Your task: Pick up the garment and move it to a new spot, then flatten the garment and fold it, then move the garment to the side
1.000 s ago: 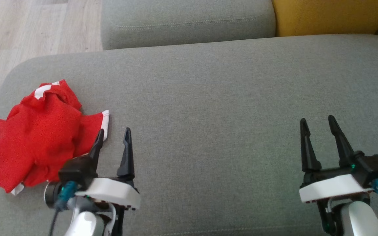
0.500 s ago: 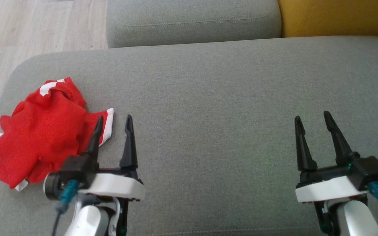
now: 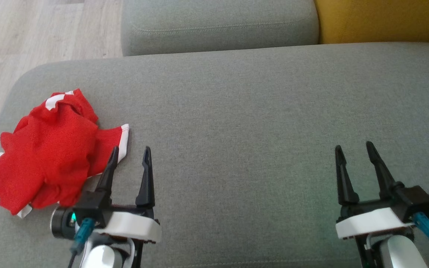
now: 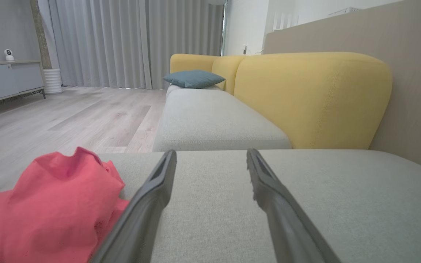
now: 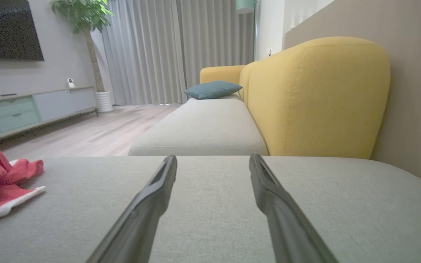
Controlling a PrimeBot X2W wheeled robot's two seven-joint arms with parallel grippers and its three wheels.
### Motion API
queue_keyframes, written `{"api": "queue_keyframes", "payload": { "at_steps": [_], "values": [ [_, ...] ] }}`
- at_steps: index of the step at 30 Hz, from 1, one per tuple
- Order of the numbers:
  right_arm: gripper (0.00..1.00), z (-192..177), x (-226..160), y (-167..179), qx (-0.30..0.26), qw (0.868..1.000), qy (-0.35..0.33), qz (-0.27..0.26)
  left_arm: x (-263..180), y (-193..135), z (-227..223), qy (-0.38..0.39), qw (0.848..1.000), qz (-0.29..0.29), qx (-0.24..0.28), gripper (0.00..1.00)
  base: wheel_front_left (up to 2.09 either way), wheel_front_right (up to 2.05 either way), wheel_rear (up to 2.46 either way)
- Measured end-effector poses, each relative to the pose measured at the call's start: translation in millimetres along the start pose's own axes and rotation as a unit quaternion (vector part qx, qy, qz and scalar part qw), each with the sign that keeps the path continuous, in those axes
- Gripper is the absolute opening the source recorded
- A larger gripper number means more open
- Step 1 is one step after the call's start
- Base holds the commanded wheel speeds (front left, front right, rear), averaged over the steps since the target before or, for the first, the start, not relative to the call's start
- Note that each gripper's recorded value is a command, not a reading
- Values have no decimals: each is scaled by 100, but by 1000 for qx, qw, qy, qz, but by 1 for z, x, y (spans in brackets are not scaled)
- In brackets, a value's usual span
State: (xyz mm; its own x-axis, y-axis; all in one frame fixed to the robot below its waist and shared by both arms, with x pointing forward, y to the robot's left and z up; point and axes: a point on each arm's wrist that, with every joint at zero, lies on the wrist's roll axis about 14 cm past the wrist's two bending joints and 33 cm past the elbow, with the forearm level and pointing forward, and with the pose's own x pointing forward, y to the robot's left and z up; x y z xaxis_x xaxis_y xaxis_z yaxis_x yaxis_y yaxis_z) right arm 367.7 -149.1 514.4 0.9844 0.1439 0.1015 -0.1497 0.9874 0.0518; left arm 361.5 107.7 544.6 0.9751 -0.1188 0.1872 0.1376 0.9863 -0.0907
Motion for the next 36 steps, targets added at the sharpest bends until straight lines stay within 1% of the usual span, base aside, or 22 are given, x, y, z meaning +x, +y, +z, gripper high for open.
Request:
{"api": "queue_keyframes", "payload": {
  "at_steps": [4, 10, 19, 23, 26, 31, 36],
  "values": [
    [100, -8, -4, -8, -11, 1000, 13, -11, -3, -1, -14, 22, 1000, -4, 7, 100, 0, 0, 0],
    [100, -8, -6, -18, -5, 1000, 14, -27, -5, -2, -28, 43, 999, -6, 10, 100, 0, 0, 0],
    [100, -7, -5, -15, 4, 1000, 11, -24, -7, 2, -27, 43, 999, 0, 10, 100, 0, 0, 0],
    [100, -8, 1, -4, 6, 1000, 12, -6, -12, 12, -25, 41, 999, 20, 15, 100, 0, 0, 0],
    [100, -9, 7, 13, 8, 1000, 13, 20, -18, 25, -21, 37, 998, 45, 20, 100, 0, 0, 0],
    [100, -13, 16, 38, 16, 998, 17, 58, -32, 57, -13, 29, 994, 96, 31, 100, 0, 0, 0],
    [100, -27, 18, 67, 22, 994, 40, 101, -53, 89, -5, 22, 988, 146, 44, 100, 0, 0, 0]
  ]
}}
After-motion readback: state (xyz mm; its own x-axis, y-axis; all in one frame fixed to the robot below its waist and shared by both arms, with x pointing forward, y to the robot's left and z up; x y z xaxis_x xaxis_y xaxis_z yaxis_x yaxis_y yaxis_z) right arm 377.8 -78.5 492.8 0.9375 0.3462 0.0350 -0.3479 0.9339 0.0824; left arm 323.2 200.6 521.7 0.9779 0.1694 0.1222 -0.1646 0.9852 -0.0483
